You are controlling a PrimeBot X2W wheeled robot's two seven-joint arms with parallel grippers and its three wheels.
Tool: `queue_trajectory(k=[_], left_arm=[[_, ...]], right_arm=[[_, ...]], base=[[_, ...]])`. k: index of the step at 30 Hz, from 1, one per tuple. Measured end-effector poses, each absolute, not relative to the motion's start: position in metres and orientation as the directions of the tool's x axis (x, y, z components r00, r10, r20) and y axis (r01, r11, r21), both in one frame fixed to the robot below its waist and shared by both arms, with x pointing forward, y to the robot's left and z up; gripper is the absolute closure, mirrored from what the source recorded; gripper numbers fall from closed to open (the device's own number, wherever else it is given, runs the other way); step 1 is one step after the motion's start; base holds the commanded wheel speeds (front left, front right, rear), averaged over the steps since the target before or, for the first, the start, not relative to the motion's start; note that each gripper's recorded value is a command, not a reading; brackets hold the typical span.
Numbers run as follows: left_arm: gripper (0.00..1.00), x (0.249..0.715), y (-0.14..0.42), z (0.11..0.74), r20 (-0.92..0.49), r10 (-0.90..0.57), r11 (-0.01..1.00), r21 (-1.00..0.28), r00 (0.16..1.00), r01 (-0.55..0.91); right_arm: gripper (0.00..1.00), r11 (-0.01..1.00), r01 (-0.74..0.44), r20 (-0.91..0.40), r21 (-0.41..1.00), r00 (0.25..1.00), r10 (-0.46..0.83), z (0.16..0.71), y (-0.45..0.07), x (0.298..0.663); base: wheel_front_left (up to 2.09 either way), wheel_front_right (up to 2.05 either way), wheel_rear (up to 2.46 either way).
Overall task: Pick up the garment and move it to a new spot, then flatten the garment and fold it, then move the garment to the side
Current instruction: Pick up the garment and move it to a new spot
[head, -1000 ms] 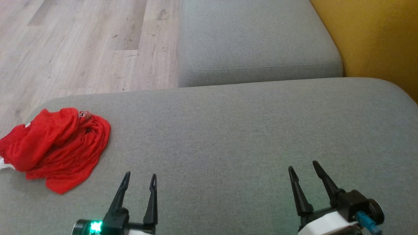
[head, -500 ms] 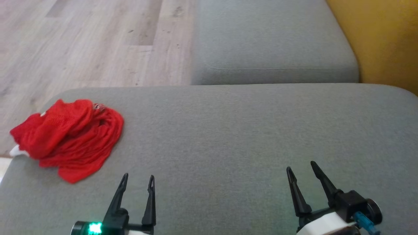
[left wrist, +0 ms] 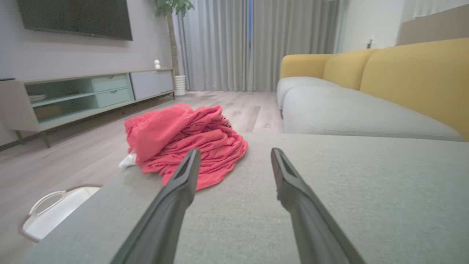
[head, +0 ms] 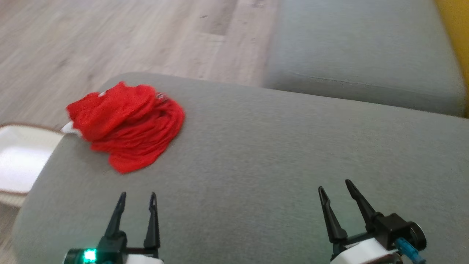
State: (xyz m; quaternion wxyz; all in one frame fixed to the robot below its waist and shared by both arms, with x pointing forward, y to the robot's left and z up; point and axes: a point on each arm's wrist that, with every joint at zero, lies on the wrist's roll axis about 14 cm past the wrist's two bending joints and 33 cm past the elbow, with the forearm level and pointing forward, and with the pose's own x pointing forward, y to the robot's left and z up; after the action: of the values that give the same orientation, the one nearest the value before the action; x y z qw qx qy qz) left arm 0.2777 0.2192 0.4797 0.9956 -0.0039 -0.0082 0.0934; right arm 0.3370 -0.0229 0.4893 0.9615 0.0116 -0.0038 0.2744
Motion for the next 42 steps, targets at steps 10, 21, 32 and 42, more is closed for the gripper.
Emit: queue_trajectory(k=[10, 21, 32, 42], left_arm=[[0.0, 0.249, 0.27, 0.483, 0.023, 0.361, 0.933, -0.014, 0.932, -0.361], [0.0, 0.237, 0.294, 0.49, 0.032, 0.449, 0.894, -0.014, 0.893, -0.449], [0.0, 0.259, 0.307, 0.523, 0.115, 0.397, 0.914, 0.046, 0.911, -0.404], [0.0, 0.387, 0.357, 0.617, 0.272, 0.31, 0.918, 0.165, 0.911, -0.362]], right_arm=[[0.0, 0.773, -0.634, -0.002, 0.025, 0.773, 0.634, 0.486, 0.019, 0.344], [0.0, 0.708, -0.705, 0.001, 0.039, 0.708, 0.706, 0.484, 0.055, 0.356], [0.0, 0.693, -0.721, -0.034, 0.012, 0.692, 0.721, 0.47, 0.06, 0.362], [0.0, 0.649, -0.756, -0.047, -0.083, 0.654, 0.755, 0.445, 0.052, 0.417]], base=[[0.0, 0.0, 0.0], [0.0, 0.0, 0.0], [0.0, 0.0, 0.0], [0.0, 0.0, 0.0]])
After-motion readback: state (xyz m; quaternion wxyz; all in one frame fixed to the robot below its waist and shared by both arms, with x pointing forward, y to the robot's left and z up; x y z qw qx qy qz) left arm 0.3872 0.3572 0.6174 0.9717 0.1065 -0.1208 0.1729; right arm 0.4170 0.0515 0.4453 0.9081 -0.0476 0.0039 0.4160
